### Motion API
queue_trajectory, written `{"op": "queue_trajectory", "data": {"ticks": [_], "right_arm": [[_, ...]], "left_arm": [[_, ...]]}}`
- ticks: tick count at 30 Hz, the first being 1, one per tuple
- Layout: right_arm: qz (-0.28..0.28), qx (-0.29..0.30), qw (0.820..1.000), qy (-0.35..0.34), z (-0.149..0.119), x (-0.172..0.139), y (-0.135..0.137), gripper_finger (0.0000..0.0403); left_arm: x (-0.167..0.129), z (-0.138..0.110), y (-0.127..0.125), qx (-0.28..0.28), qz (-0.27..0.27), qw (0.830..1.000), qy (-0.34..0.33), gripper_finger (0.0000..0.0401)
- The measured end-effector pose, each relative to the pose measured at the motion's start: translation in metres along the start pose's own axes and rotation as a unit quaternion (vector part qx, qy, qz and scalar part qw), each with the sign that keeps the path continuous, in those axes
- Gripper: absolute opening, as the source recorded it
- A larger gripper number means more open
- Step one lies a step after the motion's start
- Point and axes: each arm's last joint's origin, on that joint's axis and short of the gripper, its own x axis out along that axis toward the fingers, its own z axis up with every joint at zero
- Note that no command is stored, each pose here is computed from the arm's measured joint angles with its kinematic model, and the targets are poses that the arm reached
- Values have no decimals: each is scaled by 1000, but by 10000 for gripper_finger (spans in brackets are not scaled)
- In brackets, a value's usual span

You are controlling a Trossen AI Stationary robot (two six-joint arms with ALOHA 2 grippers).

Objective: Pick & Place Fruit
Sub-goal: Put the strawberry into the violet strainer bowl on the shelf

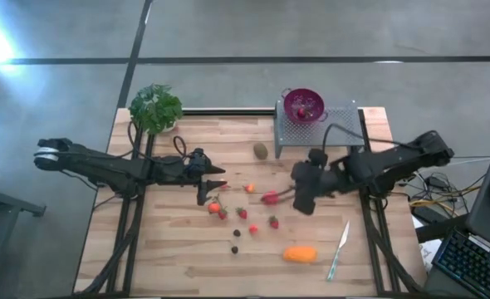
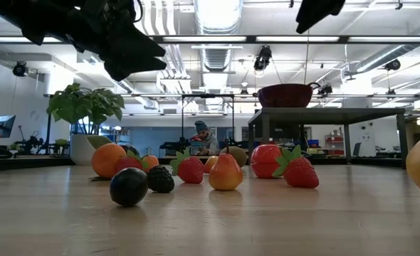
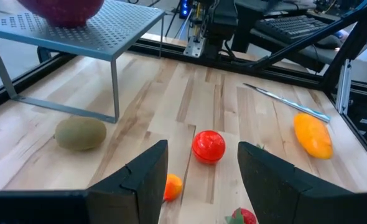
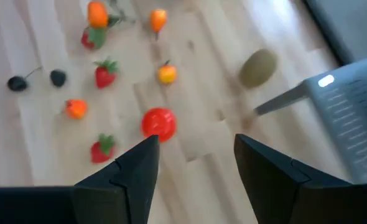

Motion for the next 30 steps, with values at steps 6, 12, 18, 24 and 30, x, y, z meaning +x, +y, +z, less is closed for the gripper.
{"op": "queue_trajectory", "data": {"ticks": [6,12,18,24,30], "right_arm": [[-7,2,999,41,-24,26,33,189],[1,-2,998,55,-37,46,60,187],[18,-9,999,48,-41,64,82,208],[15,-16,998,63,-47,83,94,226],[22,-23,996,77,-51,103,102,233]], "left_arm": [[0,0,0,3,0,1000,0,200],[0,0,0,21,2,1000,-3,200],[0,2,0,29,1,999,-13,200],[0,2,0,29,1,999,-14,200],[0,3,0,28,1,999,-16,200]]}}
